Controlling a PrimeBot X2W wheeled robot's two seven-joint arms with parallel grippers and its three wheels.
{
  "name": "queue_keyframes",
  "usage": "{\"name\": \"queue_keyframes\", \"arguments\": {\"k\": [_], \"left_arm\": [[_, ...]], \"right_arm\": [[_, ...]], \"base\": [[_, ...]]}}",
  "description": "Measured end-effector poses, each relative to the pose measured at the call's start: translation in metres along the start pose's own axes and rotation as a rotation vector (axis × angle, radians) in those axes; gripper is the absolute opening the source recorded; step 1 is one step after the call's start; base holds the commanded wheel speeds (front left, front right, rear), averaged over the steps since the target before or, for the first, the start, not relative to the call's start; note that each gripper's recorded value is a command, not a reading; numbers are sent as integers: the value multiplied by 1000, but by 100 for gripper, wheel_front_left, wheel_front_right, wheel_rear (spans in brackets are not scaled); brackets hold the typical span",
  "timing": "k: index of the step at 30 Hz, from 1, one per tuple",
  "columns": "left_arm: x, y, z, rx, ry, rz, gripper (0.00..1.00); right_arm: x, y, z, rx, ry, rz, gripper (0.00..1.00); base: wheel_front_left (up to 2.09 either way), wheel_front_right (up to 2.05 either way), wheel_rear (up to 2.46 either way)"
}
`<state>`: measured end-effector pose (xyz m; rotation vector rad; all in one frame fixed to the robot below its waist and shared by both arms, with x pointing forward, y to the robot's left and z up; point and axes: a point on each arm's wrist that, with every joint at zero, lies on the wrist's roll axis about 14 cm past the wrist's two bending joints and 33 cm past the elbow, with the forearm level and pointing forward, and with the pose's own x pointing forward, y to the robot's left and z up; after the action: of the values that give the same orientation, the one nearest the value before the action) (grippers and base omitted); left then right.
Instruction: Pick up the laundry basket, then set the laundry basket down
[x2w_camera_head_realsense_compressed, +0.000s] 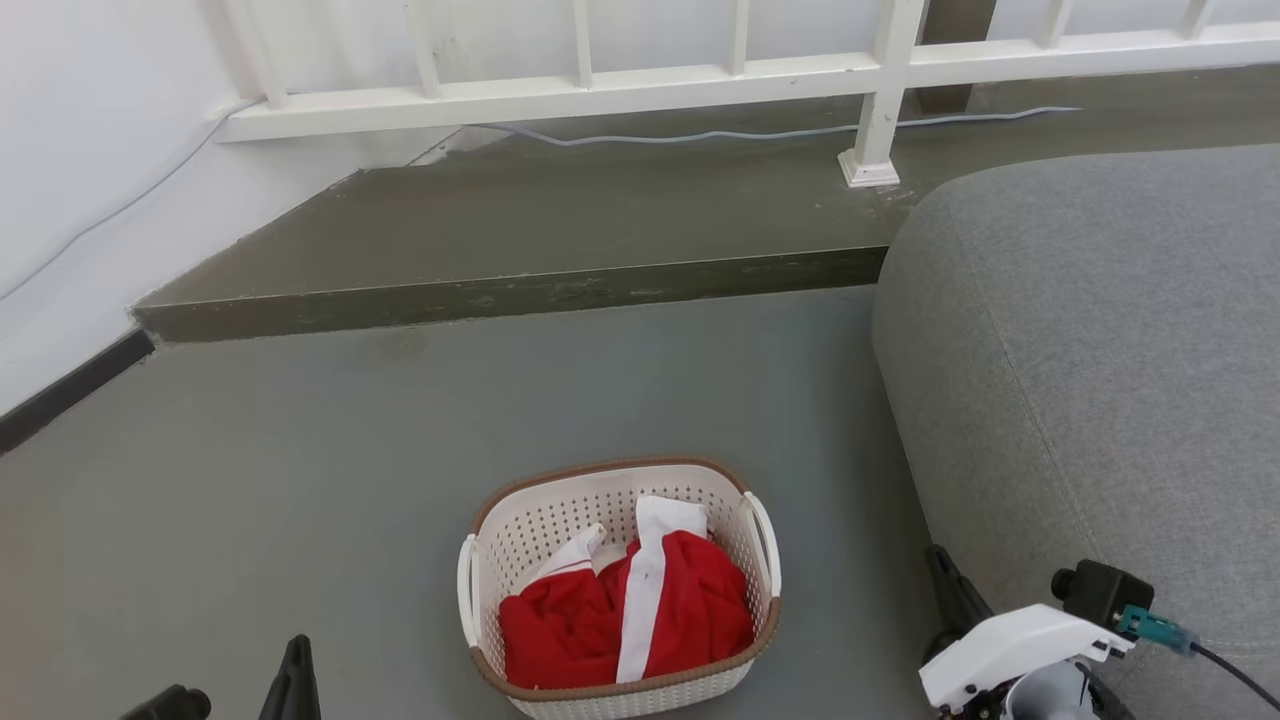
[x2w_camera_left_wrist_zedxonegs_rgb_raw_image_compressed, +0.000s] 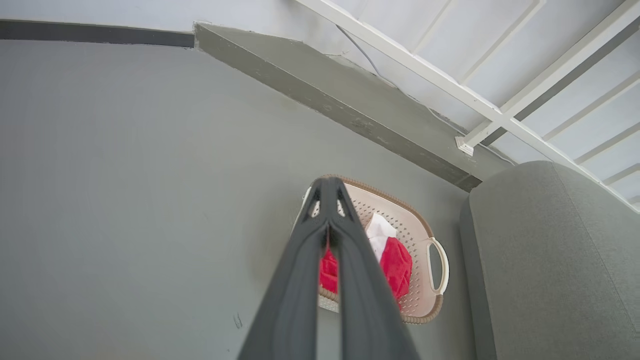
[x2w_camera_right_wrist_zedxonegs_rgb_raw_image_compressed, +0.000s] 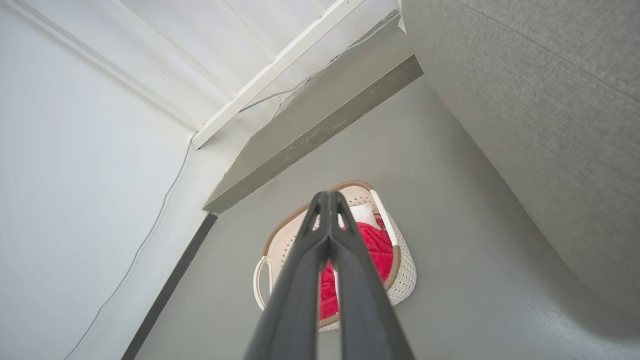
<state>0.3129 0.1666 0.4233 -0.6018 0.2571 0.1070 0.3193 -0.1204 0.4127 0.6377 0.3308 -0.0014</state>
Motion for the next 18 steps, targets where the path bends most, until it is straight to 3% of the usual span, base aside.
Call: {"name": "queue_keyframes", "arguments": {"k": [18], "left_arm": [[11, 0, 9, -209, 10, -1, 0]], "right_arm": [[8, -10, 18, 217, -14, -22, 0]], "base": [[0, 0, 0]]}}
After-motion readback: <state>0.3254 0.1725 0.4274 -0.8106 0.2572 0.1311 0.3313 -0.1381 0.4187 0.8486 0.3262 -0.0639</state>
